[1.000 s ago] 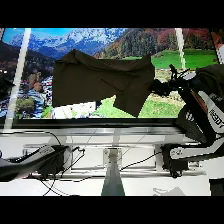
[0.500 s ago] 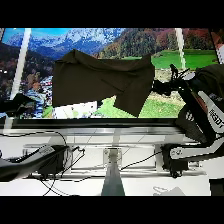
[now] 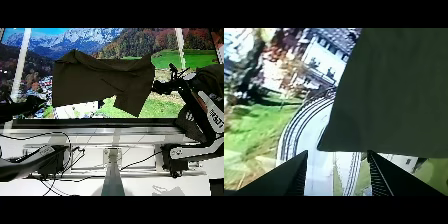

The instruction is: Fold the clothes and pants, and hang the long-sleeved shirts on hangers.

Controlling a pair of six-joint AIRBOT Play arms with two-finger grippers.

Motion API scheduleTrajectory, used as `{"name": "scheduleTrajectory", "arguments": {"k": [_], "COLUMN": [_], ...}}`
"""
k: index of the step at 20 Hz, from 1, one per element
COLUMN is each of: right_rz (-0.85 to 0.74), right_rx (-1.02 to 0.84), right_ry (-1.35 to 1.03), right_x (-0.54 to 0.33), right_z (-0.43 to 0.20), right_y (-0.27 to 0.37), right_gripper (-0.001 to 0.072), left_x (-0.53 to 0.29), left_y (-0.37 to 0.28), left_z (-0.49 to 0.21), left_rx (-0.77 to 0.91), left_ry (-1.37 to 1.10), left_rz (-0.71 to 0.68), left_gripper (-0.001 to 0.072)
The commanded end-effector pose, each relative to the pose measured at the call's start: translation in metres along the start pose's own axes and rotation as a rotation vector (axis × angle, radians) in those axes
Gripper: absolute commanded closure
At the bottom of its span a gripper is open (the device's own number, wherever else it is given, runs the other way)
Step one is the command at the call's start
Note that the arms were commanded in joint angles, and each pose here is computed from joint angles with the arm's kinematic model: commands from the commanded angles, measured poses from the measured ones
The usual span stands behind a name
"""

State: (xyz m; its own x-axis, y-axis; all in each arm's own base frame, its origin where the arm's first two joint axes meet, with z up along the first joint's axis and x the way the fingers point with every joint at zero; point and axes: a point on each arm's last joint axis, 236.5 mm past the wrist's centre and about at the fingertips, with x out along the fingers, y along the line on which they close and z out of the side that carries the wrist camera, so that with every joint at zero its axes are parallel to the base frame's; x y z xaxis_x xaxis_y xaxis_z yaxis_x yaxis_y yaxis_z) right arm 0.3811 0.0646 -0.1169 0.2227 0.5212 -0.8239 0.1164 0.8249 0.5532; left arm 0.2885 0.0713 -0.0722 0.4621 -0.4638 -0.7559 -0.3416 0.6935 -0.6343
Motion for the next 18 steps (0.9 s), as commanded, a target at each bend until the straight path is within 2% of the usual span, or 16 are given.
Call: {"name": "scheduleTrajectory", "arguments": {"k": [1, 4, 10, 14, 15, 16, 17, 18], "right_rz": [0.029, 0.030, 0.042, 0.041, 0.041, 0.041, 0.041, 0.041], "right_rx": [0.005, 0.005, 0.004, 0.004, 0.004, 0.004, 0.004, 0.004], "right_ry": [0.003, 0.006, 0.029, 0.027, 0.027, 0.027, 0.027, 0.028], "right_x": [0.000, 0.000, -0.001, -0.001, -0.001, -0.001, -0.001, -0.001], "right_z": [-0.001, -0.001, -0.007, -0.006, -0.006, -0.006, -0.006, -0.006], "right_y": [0.008, 0.008, 0.011, 0.010, 0.010, 0.010, 0.010, 0.010], "right_gripper": [0.0702, 0.0702, 0.0702, 0.0702, 0.0702, 0.0702, 0.0702, 0.0702], "left_x": [0.016, 0.032, 0.056, 0.056, 0.055, 0.055, 0.055, 0.054], "left_y": [-0.006, -0.005, 0.002, 0.004, 0.004, 0.004, 0.003, 0.002], "left_z": [0.000, 0.001, -0.041, -0.043, -0.042, -0.042, -0.040, -0.037], "left_rx": [0.092, 0.121, 0.242, 0.251, 0.252, 0.252, 0.255, 0.260], "left_ry": [-0.001, 0.011, 0.216, 0.223, 0.223, 0.222, 0.219, 0.213], "left_rz": [0.004, 0.033, 0.086, 0.094, 0.094, 0.094, 0.094, 0.094], "left_gripper": [0.0305, 0.0305, 0.0306, 0.0309, 0.0393, 0.0534, 0.0598, 0.0599]}}
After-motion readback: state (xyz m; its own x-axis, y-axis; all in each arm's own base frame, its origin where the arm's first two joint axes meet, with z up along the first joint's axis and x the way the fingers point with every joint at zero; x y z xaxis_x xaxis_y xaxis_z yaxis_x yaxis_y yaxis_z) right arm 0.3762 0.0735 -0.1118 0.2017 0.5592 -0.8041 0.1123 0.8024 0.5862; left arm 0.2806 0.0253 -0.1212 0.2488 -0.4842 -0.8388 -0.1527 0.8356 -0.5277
